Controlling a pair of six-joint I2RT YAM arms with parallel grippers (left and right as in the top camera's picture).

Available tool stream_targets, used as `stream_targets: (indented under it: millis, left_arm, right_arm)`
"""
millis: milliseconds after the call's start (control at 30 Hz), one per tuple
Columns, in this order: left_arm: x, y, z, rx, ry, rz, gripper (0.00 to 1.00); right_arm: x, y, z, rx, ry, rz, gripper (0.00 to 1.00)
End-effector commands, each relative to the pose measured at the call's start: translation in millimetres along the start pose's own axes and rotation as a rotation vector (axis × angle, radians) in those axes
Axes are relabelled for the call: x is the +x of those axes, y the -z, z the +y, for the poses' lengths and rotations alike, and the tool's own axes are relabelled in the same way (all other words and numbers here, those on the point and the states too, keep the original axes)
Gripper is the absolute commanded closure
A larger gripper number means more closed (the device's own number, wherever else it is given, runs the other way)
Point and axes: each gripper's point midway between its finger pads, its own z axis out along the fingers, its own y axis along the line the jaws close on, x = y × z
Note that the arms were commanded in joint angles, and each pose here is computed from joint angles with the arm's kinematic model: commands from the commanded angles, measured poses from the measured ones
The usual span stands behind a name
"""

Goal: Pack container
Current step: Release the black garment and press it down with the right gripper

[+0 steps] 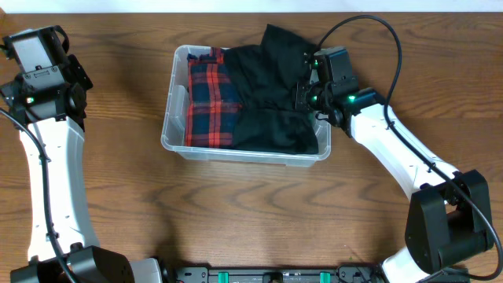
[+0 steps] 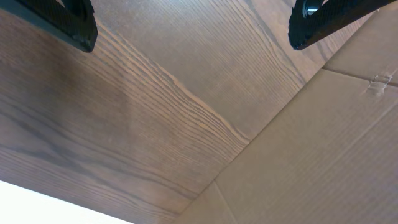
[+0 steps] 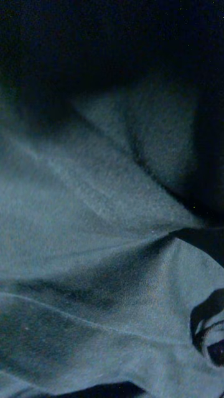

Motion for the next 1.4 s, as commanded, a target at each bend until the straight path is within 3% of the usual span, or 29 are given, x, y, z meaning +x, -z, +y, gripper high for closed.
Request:
stream_targets:
  millis: [0,67,100,200,367,567,667,733,867,933,1067,1367]
  left_arm:
    - [3,-3,2,-0.013,0.011,0.008,0.02]
    - [3,-3,2,-0.013,0.011,0.008,0.02]
    - [3,-3,2,-0.013,0.011,0.008,0.02]
    - [3,-3,2,-0.013,0.011,0.008,0.02]
    - [3,-3,2,-0.013,0.011,0.008,0.02]
    - [3,-3,2,-0.013,0.011,0.008,0.02]
    - [3,-3,2,-0.013,0.011,0.008,0.02]
    - [3,-3,2,-0.013,0.011,0.008,0.02]
    - [3,-3,2,-0.013,0.011,0.008,0.02]
    - [3,-3,2,-0.013,0.011,0.008,0.02]
    - [3,-3,2,-0.013,0.011,0.008,0.02]
    - [3,-3,2,-0.013,0.011,0.008,0.02]
  right_arm:
    - [19,-6,2,-0.003,0.186,0.067,0.98]
    - [21,-6,1,-0.003,0.220,0.073,0.85]
    - [22,-6,0,-0.002,0.239,0.077,0.73]
    - [19,-1,-2,0.000,0.281,0.073,0.61]
    - [-3,28,2,-0.007,0.278,-0.007,0.28]
    - [-24,77,17,-0.028,0.328,-0.116,0.18]
    - [-33,99,24,-0.040,0.337,-0.174,0.20]
    - [-41,109,27,-0.040,0.342,-0.216,0.26]
    - [-58,113,25,-0.002,0.354,-0.287,0.72]
    - [-64,111,22,0.020,0.352,-0.311,0.87]
    - [-70,96,17,0.047,0.374,-0.318,0.97]
    - [-38,14,-12,0.099,0.372,-0.146,0.96]
